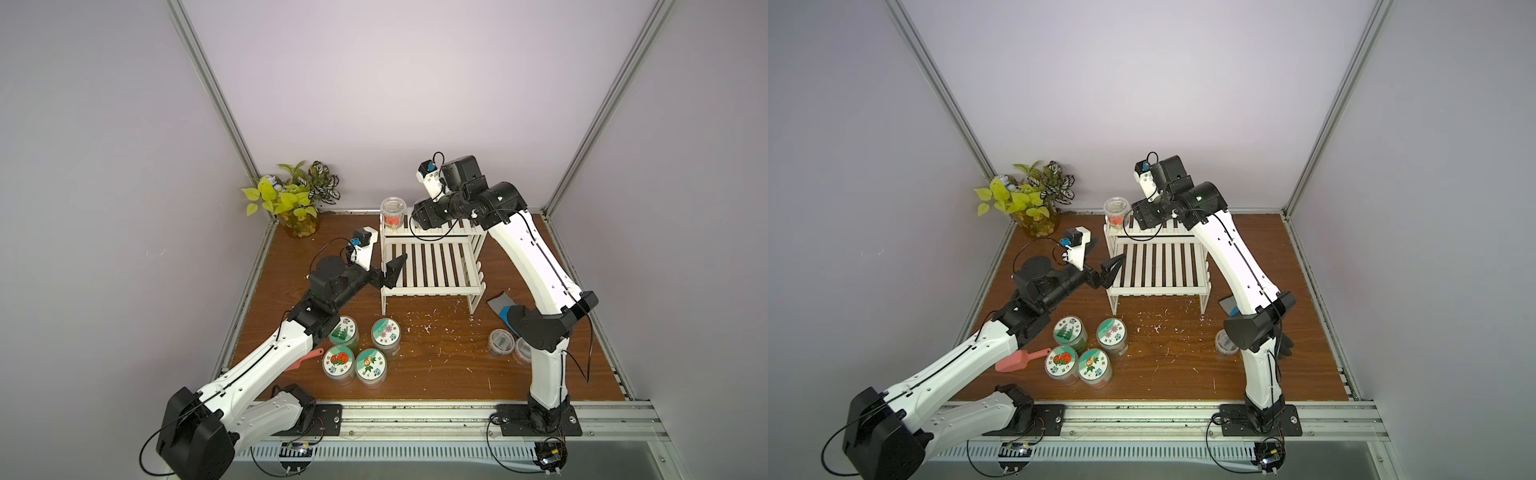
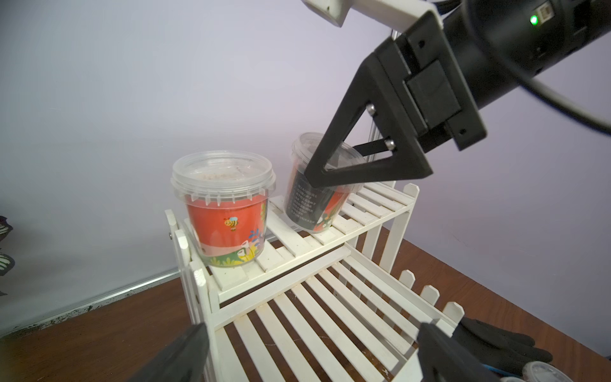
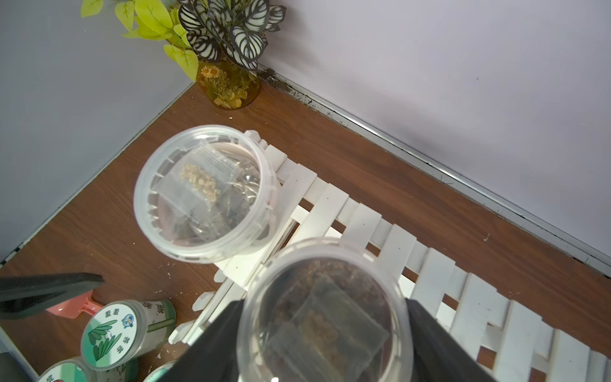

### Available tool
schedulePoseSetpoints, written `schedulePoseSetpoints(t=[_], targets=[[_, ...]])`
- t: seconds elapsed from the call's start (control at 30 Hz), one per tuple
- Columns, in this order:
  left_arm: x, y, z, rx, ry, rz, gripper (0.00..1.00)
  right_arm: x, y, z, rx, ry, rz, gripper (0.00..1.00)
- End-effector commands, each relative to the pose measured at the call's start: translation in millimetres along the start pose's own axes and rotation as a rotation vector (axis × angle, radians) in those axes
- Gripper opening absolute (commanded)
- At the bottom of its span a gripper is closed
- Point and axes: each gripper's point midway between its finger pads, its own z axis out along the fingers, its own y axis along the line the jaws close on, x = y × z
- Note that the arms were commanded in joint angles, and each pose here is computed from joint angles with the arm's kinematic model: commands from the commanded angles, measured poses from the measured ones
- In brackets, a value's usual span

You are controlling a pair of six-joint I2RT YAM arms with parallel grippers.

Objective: Place the seed container on the shelf
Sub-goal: Place the seed jar on the shelf.

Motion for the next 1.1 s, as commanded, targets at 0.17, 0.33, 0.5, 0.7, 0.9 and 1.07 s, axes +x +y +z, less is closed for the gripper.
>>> schedulePoseSetpoints(t=[0.17,0.33,0.5,0.7,0.9,1.07], targets=[[-16.9,-1.7,2.4,0.021,-0.053,-0.018,0.99,-14.8,-2.0,-13.1,0.002,-0.054,-0.005,0.76],[-19.0,-4.1,2.3,0.033,-0.061,-0.027,1.0,-13.4,-0.8,-9.7,-0.006,-0.047,-0.008,0.76],[-17.8,-7.2,4.1,0.054,-0.059,-0.046,1.0,-8.7,1.8,-3.9,-0.018,-0.027,-0.008,0.76],[-18.1,0.2,6.8,0.015,-0.06,-0.08,1.0,-8.8,2.1,-1.7,-0.02,-0.026,-0.008,0.77],[-16.0,2.9,8.9,0.002,-0.056,-0.098,1.0,-9.4,0.8,-1.8,-0.014,-0.029,-0.009,0.78],[-17.4,-0.5,10.7,0.025,-0.062,-0.106,1.0,-15.8,0.9,-6.7,-0.015,-0.054,-0.012,0.79]])
